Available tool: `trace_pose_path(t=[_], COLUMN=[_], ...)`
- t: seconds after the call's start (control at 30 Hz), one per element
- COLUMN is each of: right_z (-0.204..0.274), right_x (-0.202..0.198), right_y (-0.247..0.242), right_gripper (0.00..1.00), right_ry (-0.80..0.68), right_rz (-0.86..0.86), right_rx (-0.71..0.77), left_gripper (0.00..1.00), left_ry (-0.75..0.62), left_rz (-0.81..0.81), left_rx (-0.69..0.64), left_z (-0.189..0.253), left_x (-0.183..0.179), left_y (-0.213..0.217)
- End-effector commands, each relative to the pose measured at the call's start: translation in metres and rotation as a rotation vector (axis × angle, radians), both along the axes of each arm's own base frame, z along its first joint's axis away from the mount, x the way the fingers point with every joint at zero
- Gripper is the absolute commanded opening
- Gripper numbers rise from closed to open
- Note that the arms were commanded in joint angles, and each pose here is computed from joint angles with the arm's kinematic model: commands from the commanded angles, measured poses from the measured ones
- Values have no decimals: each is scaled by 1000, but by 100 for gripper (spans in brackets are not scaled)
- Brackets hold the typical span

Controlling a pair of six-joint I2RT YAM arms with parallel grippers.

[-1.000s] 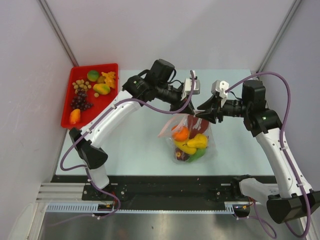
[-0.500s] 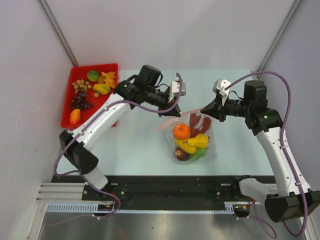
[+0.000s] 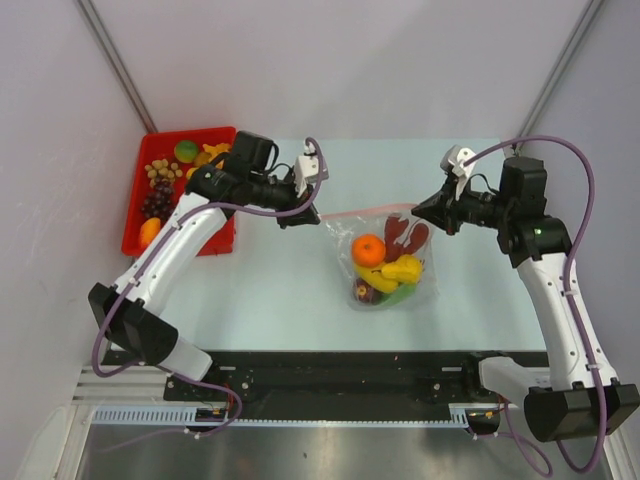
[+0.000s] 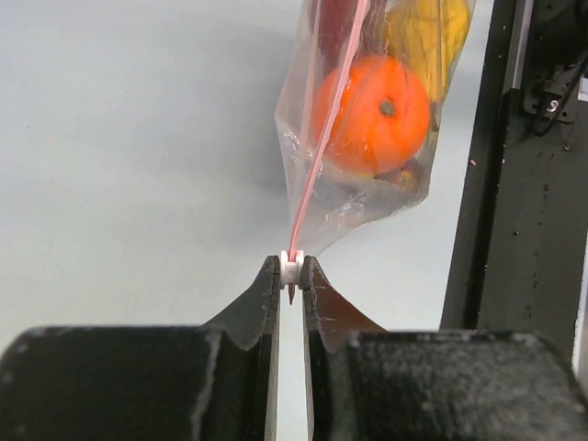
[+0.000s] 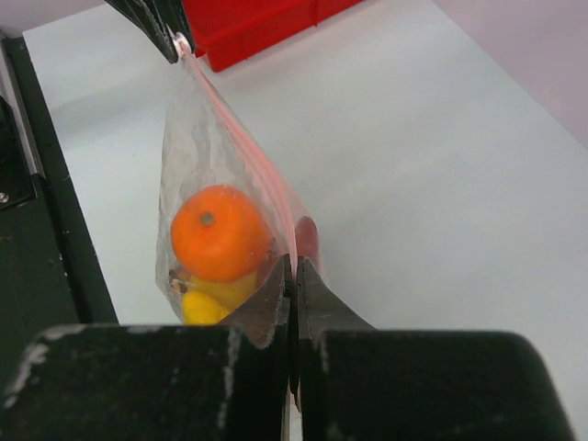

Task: Place the food in the zip-top bag and seal the zipper
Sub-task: Place the zipper food storage bag at the center of the board.

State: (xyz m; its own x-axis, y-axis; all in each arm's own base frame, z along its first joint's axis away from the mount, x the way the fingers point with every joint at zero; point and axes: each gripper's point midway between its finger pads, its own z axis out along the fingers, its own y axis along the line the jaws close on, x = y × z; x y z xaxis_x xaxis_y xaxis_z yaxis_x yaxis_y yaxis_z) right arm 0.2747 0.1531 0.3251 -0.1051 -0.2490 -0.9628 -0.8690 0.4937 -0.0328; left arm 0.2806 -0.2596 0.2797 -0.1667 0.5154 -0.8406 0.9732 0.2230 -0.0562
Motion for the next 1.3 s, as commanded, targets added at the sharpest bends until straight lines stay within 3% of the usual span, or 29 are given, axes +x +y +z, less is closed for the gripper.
trace_pose_path(t=[0.0, 0.17, 0.2, 0.33, 0.43, 0.57, 0.6, 0.63, 0.67, 0.77, 0.8, 0.87, 0.97, 1.13, 1.27], right_z=[17, 28, 41, 60, 78, 82, 60, 42, 3, -65, -94, -124, -148, -162, -175], right_x=[17, 61, 75, 114, 125, 110, 102, 87, 68, 17, 0, -26, -42, -59, -79], right_y=[9, 26, 27, 35, 39, 58, 64, 77, 83, 97, 96, 93, 80, 68, 61], right_gripper=[0, 0, 0, 0, 0, 0, 0, 0, 0, 0, 0, 0, 0, 0, 9], right_ry=[-109, -219, -302, -413, -494, -509, -439, -378, -212, 74, 158, 236, 246, 260, 293], right_rz=[15, 10, -11, -39, -65, 4, 44, 105, 167, 302, 332, 368, 376, 402, 444], right_rx=[6, 35, 45, 73, 105, 114, 69, 44, 1, -64, -87, -137, -194, -254, -295], left_gripper=[0, 0, 0, 0, 0, 0, 0, 0, 0, 0, 0, 0, 0, 0, 1], left_ry=[-76, -153, -149, -269, -303, -292, -249, -281, -248, -250, -189, -114, -35, 25, 69], left_rz=[59, 222, 260, 414, 401, 296, 274, 266, 251, 161, 128, 46, -5, -27, -48], left_rx=[20, -35, -56, -119, -163, -143, -95, -93, -46, -6, 24, 83, 114, 96, 97], left_z=[14, 44, 47, 99, 122, 105, 69, 73, 35, 9, -19, -56, -92, -114, -129], left_x=[8, 65, 80, 138, 149, 122, 115, 99, 92, 54, 39, 4, -31, -64, -89], left_y=[15, 27, 28, 59, 61, 59, 61, 66, 70, 72, 71, 65, 62, 59, 58])
